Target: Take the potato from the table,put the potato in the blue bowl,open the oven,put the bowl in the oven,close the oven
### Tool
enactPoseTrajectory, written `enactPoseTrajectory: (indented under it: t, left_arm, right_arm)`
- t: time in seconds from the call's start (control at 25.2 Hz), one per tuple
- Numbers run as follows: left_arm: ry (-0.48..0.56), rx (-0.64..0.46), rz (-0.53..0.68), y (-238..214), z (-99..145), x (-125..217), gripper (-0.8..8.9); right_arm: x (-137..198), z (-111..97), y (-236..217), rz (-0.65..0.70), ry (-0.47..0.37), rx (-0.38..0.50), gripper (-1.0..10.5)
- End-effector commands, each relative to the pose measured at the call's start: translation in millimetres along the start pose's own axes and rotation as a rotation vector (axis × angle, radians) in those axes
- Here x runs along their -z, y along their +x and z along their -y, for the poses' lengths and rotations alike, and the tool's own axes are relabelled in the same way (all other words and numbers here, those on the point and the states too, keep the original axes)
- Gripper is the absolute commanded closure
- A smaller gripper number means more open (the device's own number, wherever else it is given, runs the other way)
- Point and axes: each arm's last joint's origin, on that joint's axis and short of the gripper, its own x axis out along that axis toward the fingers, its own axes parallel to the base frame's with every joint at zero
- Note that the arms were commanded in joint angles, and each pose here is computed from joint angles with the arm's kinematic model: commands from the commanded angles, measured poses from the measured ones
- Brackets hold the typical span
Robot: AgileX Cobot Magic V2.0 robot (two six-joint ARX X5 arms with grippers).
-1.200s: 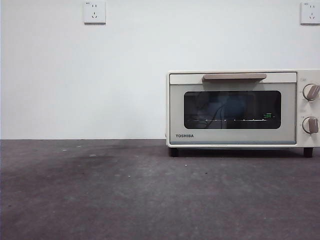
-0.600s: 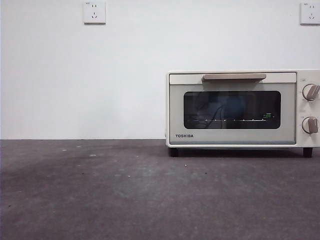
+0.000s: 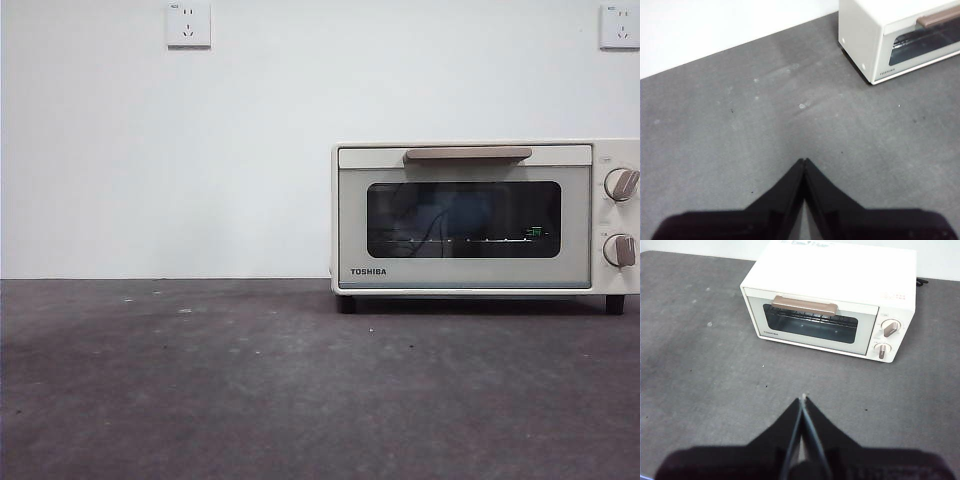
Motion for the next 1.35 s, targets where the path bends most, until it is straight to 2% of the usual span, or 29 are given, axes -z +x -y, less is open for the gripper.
enactPoseTrajectory:
  t: [0.04,0.4,0.64,0.79,0.87,0.91,1.07,1.19,1.35]
  left_arm:
    - [0.043,0.003,-0.008,3,1,0,8.18]
    - [0.049,0.009,-0.084,25,5,-8,8.18]
    - [0.067,0.015,-0.183,60,11,-19,8.18]
    - [0.067,0.005,-0.242,91,13,-26,8.18]
    - [0.072,-0.005,-0.186,96,12,-33,8.18]
    - [0.101,-0.019,-0.119,96,9,-39,8.18]
    - [-0.022,-0.115,0.089,84,-15,-47,8.18]
    - [-0.059,-0.104,0.287,88,-27,-35,8.18]
    - [-0.075,-0.190,0.488,98,-34,-8,8.18]
  right_arm:
    - [3,0,1,-0.026,0.009,-0.003,9.5]
    - [-2,1,11,-0.056,0.011,-0.003,9.5]
    - [-9,3,28,-0.106,0.016,-0.002,9.5]
    - [-18,7,55,-0.184,0.025,-0.006,9.5]
    - [-23,9,71,-0.230,0.029,-0.007,9.5]
    - [-26,10,82,-0.255,0.031,-0.006,9.5]
    - [-34,15,126,-0.358,0.042,-0.011,9.5]
    - [-39,19,161,-0.415,0.047,-0.014,9.5]
    - [-43,22,190,-0.426,0.049,-0.014,9.5]
